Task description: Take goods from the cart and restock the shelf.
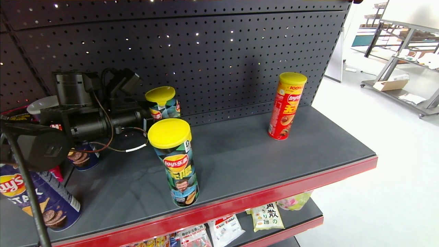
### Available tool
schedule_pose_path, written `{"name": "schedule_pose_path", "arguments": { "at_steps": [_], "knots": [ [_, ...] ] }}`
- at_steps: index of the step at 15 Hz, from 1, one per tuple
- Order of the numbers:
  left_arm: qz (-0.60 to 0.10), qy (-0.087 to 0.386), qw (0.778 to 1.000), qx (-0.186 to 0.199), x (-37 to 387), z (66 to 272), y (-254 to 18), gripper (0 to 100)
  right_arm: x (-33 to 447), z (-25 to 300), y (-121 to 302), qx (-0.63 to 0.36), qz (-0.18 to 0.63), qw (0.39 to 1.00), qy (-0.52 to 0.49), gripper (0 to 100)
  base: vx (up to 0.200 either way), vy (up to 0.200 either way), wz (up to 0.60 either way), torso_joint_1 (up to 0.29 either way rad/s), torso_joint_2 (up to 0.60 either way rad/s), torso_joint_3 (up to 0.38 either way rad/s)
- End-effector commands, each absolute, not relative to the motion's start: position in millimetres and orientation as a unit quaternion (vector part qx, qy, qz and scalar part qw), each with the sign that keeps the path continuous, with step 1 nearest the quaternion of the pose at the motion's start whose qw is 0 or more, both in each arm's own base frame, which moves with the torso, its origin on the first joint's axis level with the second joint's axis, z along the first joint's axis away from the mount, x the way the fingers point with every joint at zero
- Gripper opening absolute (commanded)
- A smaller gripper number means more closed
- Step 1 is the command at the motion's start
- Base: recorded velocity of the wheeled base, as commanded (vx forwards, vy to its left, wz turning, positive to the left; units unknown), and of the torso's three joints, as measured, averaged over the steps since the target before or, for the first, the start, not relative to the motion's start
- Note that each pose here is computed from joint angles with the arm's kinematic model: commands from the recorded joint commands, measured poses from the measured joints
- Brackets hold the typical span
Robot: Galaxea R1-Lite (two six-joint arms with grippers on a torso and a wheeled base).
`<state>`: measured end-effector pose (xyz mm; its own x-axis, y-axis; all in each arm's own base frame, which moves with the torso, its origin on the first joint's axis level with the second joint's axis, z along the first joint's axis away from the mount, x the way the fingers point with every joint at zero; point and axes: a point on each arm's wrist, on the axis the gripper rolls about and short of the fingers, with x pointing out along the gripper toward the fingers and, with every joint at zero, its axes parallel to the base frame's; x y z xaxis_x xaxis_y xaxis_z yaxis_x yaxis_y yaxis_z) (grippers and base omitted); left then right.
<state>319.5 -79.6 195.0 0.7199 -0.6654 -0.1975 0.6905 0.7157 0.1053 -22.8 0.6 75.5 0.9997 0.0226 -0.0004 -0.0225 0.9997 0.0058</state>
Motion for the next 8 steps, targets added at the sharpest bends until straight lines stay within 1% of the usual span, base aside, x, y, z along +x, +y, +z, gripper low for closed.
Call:
{"name": "schedule_pose_path", "arguments": {
  "at_steps": [1, 5, 8],
  "knots": [
    [-0.366, 0.070, 0.924, 0.086, 318, 197, -79, 100, -23, 75, 1, 0.003, 0.012, 1.000, 0.000, 100, 0.000, 0.000, 0.00, 0.000, 0.00, 0.000],
    [-0.352, 0.064, 0.929, 0.089, 309, 203, -76, 100, -23, 75, 1, 0.003, 0.012, 1.000, 0.000, 100, 0.000, 0.000, 0.00, 0.000, 0.00, 0.000],
    [-0.340, 0.056, 0.934, 0.091, 295, 210, -68, 100, -23, 75, 1, 0.003, 0.012, 1.000, 0.000, 100, 0.000, 0.000, 0.00, 0.000, 0.00, 0.000]
  ]
}}
